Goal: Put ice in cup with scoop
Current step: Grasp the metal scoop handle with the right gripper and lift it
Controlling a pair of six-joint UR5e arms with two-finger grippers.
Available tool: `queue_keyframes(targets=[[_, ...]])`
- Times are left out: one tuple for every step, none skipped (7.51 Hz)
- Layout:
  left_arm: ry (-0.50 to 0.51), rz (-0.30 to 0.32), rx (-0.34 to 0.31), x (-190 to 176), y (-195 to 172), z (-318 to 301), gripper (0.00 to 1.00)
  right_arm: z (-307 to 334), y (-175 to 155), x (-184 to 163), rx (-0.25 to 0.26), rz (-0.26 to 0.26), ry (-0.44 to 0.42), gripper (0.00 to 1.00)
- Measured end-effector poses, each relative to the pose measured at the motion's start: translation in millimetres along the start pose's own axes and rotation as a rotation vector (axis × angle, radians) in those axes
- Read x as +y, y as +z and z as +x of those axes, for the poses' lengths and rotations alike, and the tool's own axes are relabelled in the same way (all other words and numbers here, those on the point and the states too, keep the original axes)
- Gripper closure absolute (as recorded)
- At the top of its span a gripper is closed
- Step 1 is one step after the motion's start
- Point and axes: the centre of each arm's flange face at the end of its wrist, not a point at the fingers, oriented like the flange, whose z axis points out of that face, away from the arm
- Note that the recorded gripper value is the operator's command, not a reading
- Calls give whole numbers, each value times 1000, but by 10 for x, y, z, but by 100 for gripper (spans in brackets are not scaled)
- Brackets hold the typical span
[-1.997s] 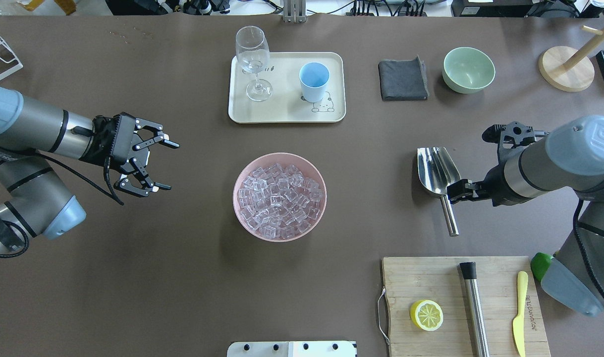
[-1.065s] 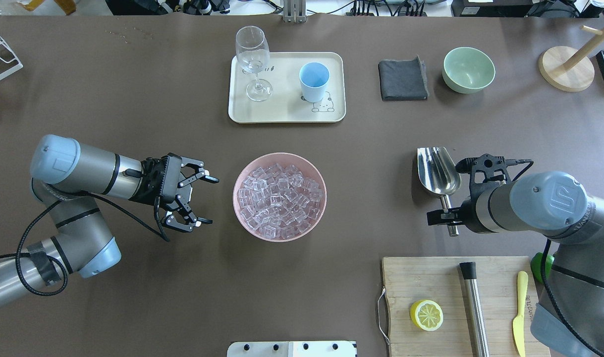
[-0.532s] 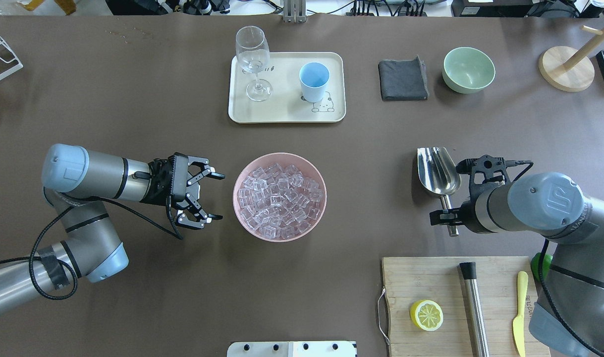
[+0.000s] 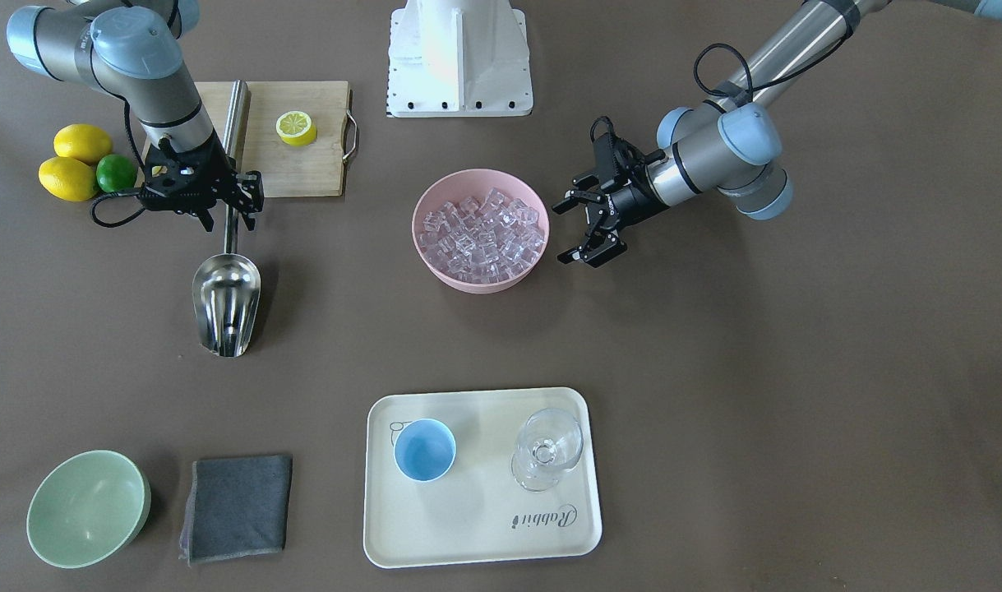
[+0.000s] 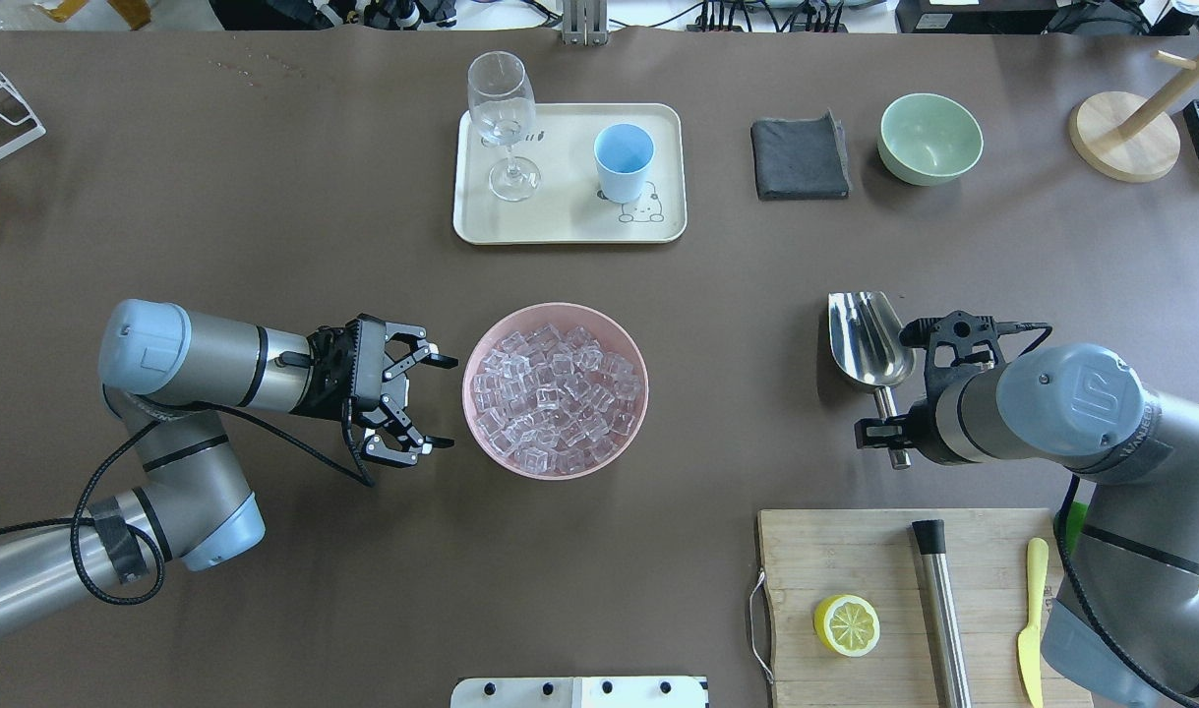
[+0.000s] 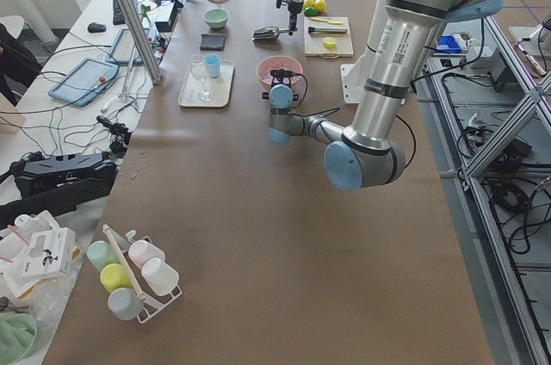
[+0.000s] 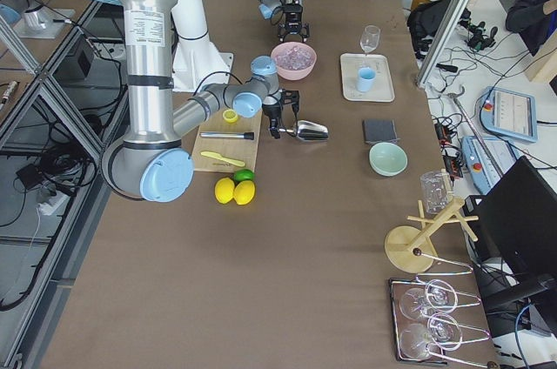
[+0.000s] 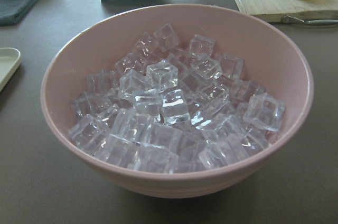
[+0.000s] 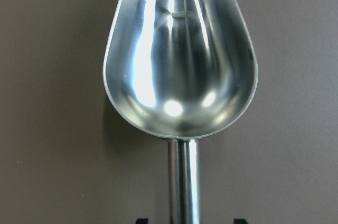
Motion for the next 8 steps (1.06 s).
queue_keyframes(targets=[[-21,6,0,-8,2,1,2,-19,-5,-2,-3,0,1,44],[-33,10,-1,-13,10,-2,2,-28,-7,-2,-5,0,5,46],[-37,12,-6,-20,29,-17,2,-33,-7,1,-6,0,8,47],[-39,14,-10,-20,61,-33,2,-36,-8,2,-6,0,9,51],[-39,16,-16,-24,90,-49,2,-38,-8,3,-6,-1,10,57],[-38,20,-19,-29,101,-55,2,-35,-4,5,-5,-1,10,69],[-36,24,-19,-32,100,-54,2,-30,0,5,-4,-1,10,84],[-34,28,-17,-33,96,-48,2,-29,1,6,-4,-2,10,100]])
